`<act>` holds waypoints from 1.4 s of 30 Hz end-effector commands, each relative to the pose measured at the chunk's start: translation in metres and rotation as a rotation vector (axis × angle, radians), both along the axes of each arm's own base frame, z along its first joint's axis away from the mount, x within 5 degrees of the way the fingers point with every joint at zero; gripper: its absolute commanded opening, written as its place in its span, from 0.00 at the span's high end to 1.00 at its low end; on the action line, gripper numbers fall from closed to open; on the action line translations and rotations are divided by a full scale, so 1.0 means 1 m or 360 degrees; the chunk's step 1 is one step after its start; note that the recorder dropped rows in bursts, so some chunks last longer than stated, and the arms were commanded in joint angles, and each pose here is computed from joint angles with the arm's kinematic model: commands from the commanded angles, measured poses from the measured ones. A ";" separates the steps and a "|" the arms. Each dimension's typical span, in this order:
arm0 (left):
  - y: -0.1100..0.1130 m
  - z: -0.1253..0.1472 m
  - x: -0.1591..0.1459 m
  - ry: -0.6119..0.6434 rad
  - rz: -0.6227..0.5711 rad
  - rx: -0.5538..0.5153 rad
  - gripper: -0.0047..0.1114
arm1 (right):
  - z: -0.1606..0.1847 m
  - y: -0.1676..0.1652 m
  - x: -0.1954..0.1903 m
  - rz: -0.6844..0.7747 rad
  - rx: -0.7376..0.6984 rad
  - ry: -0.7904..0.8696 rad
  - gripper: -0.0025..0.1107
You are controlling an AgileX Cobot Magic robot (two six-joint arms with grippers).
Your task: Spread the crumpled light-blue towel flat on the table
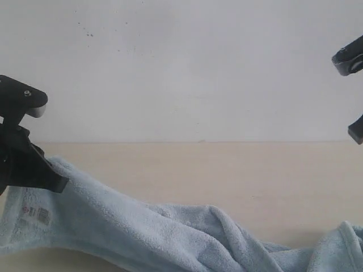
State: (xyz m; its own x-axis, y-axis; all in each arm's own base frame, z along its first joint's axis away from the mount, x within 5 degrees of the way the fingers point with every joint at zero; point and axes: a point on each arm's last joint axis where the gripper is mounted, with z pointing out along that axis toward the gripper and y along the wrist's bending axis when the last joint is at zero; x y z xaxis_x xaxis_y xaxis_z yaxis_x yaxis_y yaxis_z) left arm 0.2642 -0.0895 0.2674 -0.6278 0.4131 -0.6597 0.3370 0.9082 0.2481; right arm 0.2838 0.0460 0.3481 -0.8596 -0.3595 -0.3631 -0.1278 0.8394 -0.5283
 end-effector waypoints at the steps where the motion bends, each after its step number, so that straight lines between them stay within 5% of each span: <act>1: 0.001 0.000 0.000 0.0002 0.0017 -0.0009 0.93 | -0.010 0.025 -0.010 0.0226 0.0426 0.0212 0.52; 4: 0.002 -0.001 -0.001 0.0013 0.0022 -0.0007 0.93 | -0.032 0.064 -0.022 0.0651 0.0630 0.0578 0.52; 9: 0.003 -0.003 -0.002 0.0046 0.0041 0.0015 0.93 | -0.097 0.060 -0.033 0.0726 0.0470 0.0826 0.52; 18: 0.002 -0.003 -0.002 0.0049 0.0048 -0.0017 0.93 | -0.176 0.054 -0.054 0.1035 0.0426 0.0578 0.51; 39: 0.003 -0.004 -0.003 0.0079 0.0067 -0.0017 0.93 | -0.199 0.047 -0.074 0.1119 0.0404 0.0652 0.52; 42: 0.003 -0.004 -0.004 0.0082 0.0069 -0.0015 0.93 | -0.197 0.049 -0.069 0.1005 0.0477 0.0538 0.69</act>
